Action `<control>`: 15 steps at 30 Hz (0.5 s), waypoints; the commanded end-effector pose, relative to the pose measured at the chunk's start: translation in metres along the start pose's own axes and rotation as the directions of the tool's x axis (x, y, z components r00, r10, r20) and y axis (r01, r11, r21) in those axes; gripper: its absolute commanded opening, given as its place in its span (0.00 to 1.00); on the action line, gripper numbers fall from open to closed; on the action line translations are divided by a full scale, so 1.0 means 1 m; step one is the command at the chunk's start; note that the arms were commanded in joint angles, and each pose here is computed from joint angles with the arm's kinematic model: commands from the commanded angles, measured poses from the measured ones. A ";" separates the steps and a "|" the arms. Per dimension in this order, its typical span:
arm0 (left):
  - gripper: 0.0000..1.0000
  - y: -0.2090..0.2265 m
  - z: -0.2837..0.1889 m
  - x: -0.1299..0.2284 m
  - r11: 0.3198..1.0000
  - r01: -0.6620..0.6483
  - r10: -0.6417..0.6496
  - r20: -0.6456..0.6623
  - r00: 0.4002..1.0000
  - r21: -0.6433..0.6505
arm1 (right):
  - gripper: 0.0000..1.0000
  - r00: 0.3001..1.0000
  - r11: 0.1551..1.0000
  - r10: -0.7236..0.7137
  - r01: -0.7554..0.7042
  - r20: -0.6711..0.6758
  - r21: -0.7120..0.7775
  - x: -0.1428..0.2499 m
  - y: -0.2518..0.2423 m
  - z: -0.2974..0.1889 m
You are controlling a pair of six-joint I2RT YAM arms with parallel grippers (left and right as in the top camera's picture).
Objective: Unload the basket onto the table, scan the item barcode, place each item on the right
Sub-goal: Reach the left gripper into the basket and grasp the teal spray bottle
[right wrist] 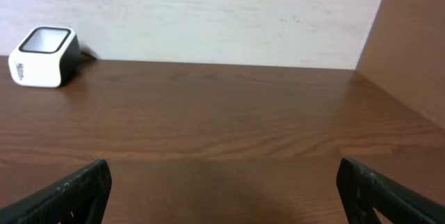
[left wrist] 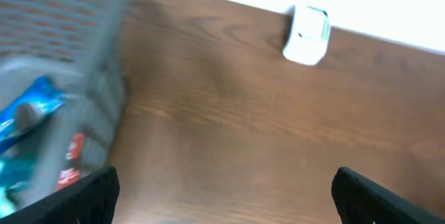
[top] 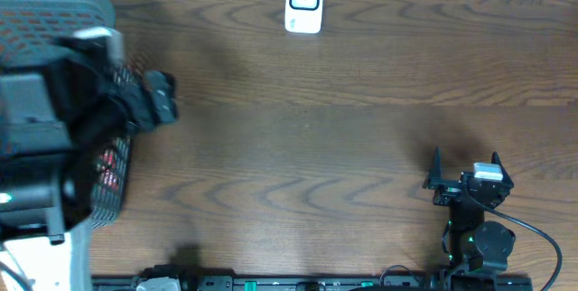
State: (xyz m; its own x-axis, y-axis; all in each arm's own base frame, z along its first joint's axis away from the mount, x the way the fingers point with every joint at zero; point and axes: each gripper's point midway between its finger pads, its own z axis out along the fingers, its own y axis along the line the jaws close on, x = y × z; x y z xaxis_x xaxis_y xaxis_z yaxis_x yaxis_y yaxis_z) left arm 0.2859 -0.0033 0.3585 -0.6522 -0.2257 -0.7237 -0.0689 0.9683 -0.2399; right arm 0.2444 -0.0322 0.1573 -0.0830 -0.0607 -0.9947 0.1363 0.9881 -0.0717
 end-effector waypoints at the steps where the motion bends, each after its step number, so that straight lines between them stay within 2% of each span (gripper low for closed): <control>1: 0.98 0.026 -0.012 -0.026 0.986 0.144 -0.141 0.044 0.989 -0.083 | 0.99 1.000 1.000 0.010 -0.010 -0.001 0.009 0.001 -0.002 0.000; 9: 0.98 0.071 -0.015 -0.031 0.939 0.299 -0.305 -0.009 0.952 -0.169 | 0.99 1.000 1.000 0.010 -0.010 -0.001 0.009 0.001 -0.002 0.000; 15: 0.98 0.107 -0.026 -0.042 0.888 0.390 -0.394 0.035 0.918 -0.245 | 0.99 1.000 1.000 0.010 -0.010 -0.001 0.009 0.001 -0.002 0.000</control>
State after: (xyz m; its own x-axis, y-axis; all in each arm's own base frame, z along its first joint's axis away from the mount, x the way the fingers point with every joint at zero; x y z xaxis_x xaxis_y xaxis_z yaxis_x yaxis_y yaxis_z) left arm 0.2889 0.0997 0.3660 -0.5951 -0.5590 -0.5773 -0.4685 0.8250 -0.3160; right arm 0.2444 -0.0322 0.1573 -0.0830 -0.0607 -0.9947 0.1363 0.9881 -0.0717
